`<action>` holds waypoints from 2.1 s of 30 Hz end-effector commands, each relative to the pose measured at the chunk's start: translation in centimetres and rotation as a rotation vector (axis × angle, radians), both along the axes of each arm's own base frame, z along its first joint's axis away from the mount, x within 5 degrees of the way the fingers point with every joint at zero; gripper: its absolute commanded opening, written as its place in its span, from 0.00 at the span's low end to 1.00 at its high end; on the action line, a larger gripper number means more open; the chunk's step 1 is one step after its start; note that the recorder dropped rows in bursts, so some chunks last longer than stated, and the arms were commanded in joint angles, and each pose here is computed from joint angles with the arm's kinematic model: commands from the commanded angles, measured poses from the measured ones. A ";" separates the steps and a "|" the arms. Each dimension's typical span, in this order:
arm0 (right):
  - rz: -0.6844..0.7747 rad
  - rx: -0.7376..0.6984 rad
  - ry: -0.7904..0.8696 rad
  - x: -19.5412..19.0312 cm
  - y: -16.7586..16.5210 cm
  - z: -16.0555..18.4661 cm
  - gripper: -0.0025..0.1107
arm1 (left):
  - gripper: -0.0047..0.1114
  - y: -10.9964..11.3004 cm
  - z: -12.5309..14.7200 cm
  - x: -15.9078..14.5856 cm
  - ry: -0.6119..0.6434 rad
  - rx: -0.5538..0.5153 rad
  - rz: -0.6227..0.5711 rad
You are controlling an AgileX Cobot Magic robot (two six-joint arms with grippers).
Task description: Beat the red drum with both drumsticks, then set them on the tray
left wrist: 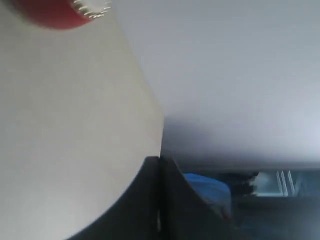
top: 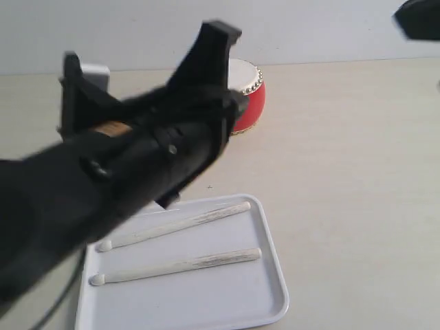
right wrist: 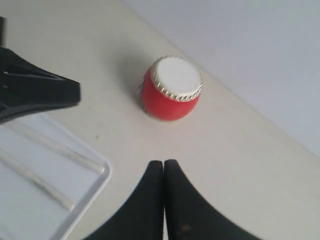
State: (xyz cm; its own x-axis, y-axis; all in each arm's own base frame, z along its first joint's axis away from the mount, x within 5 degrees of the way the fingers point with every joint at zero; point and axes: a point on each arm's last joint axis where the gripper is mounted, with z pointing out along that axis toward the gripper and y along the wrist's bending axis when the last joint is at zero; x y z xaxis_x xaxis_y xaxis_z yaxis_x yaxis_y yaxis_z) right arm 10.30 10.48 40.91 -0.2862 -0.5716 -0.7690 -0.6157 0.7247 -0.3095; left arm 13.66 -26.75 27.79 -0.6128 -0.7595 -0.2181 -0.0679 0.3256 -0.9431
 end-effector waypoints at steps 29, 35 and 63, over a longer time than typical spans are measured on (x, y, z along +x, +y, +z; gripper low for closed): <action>-0.165 0.202 0.154 3.9 7.9 -13.8 0.02 | 0.04 12.0 1.2 5.0 -0.788 1.455 -0.469; -0.153 0.203 0.146 3.9 8.0 -13.7 0.02 | 0.04 11.3 0.9 6.0 -0.933 0.900 -0.713; -0.135 0.215 0.150 3.8 8.1 -13.6 0.02 | 0.04 14.5 0.1 8.4 -0.682 1.045 -0.491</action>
